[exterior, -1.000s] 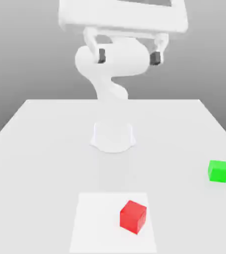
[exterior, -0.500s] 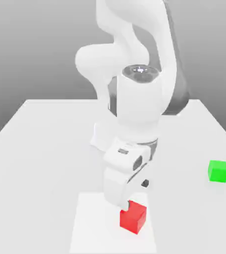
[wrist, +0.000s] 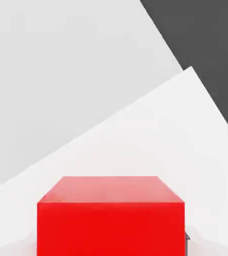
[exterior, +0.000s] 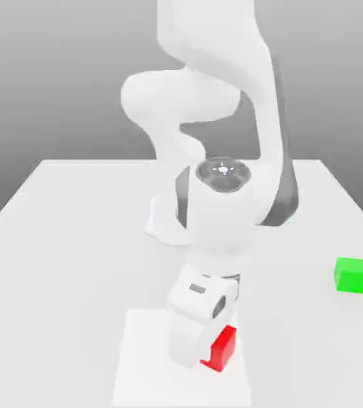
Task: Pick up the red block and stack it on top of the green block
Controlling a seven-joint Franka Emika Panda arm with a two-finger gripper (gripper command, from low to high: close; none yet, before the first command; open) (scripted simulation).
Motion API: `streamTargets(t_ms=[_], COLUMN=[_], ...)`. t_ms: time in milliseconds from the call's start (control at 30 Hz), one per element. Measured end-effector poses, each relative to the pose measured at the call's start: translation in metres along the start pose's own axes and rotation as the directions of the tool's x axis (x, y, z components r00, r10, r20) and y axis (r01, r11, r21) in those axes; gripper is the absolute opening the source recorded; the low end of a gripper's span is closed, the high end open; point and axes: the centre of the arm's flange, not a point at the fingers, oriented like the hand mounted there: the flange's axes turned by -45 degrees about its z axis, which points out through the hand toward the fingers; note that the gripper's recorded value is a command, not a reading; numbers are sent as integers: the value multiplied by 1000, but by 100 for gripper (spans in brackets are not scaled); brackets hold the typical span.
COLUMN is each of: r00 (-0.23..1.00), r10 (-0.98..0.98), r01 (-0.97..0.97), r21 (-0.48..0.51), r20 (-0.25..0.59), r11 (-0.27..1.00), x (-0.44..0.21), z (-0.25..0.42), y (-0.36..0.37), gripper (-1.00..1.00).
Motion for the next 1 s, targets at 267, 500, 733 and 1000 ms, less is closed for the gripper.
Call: streamTargets(t_ms=[267, 500, 733, 1000], r00=[906, 586, 123, 19], r10=[-423, -810, -992, -1000], r01=[423, 810, 992, 1000], r21=[4, 3, 1, 1], r20=[-4, -5, -2, 1], r11=[906, 586, 123, 19], x=[72, 123, 139, 138], z=[-35, -47, -59, 2], y=[-85, -196, -313, -332], gripper=[-100, -100, -100, 100])
